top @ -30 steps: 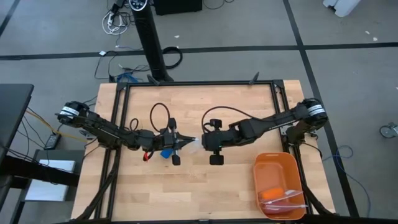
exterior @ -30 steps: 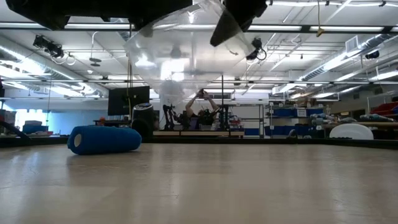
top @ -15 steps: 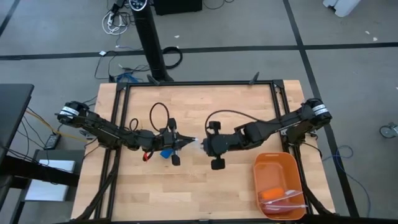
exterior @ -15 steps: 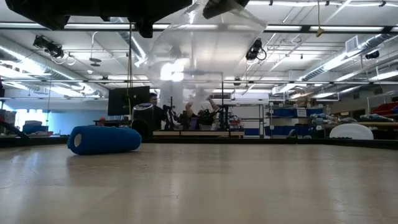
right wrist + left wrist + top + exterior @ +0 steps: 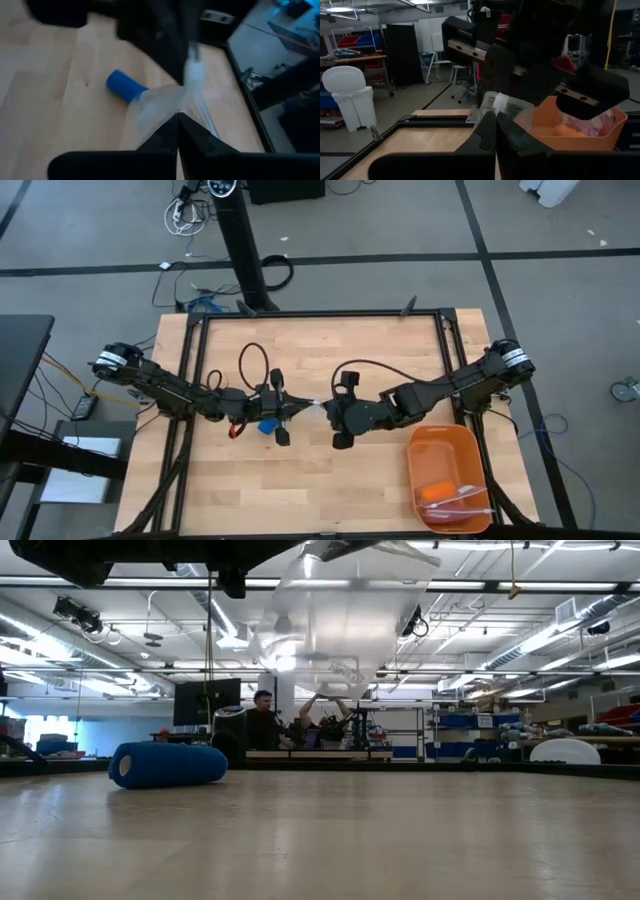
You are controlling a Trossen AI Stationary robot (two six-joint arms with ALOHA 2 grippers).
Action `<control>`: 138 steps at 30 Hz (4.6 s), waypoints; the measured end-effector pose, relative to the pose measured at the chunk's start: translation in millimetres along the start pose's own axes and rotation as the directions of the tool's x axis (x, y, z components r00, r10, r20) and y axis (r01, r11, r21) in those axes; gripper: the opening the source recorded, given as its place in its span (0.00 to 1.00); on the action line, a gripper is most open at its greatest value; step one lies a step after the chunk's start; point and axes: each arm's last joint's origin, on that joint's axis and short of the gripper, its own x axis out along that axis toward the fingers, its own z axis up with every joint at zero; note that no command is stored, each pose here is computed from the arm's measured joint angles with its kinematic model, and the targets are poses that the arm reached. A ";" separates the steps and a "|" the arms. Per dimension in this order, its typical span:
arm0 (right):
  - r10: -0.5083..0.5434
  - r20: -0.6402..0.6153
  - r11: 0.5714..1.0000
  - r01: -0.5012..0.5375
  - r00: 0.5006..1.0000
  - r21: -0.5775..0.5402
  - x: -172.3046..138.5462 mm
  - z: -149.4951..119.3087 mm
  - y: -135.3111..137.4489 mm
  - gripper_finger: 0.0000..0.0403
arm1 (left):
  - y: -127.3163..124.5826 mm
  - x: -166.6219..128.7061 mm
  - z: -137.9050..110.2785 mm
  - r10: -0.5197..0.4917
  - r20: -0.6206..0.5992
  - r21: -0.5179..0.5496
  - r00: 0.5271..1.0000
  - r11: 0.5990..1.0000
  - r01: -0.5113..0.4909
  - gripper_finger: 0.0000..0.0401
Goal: Roll bandage
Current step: Open the transparent zip lock bag
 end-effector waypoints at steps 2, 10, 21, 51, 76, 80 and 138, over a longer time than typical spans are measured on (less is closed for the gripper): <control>-0.018 -0.003 0.999 0.019 1.000 0.045 0.9 -0.1 -2.1 0.02 | 0.0 0.0 0.2 0.000 0.002 -0.001 1.000 1.000 0.000 0.00; 0.029 -0.027 0.993 -0.025 0.999 0.115 5.7 -2.4 -7.3 0.14 | -1.6 -0.7 1.6 -0.004 0.015 -0.008 1.000 1.000 0.004 0.00; 0.120 -0.051 0.988 -0.114 0.992 0.105 2.7 -4.9 -4.4 0.33 | -1.3 -0.5 -0.7 -0.002 -0.008 -0.022 1.000 1.000 0.002 0.00; 0.080 -0.001 0.973 -0.078 0.997 0.219 3.9 -1.7 -1.3 0.38 | -10.0 2.2 -6.2 0.032 0.047 -0.150 0.998 0.988 -0.024 0.00; 0.064 0.028 0.993 -0.067 0.998 0.101 -11.0 -0.5 18.3 0.04 | -19.2 4.6 -10.3 0.029 0.091 -0.117 0.995 0.993 -0.018 0.00; 0.059 0.020 0.993 -0.060 0.998 0.098 -6.0 -0.6 12.0 0.04 | -19.9 5.9 -8.0 0.027 0.099 -0.114 0.995 0.993 -0.016 0.00; -0.103 0.361 0.913 -0.056 0.927 0.404 -61.7 -90.6 2.5 0.32 | 17.9 -40.8 -32.3 0.022 0.221 -0.184 0.975 0.983 0.020 0.00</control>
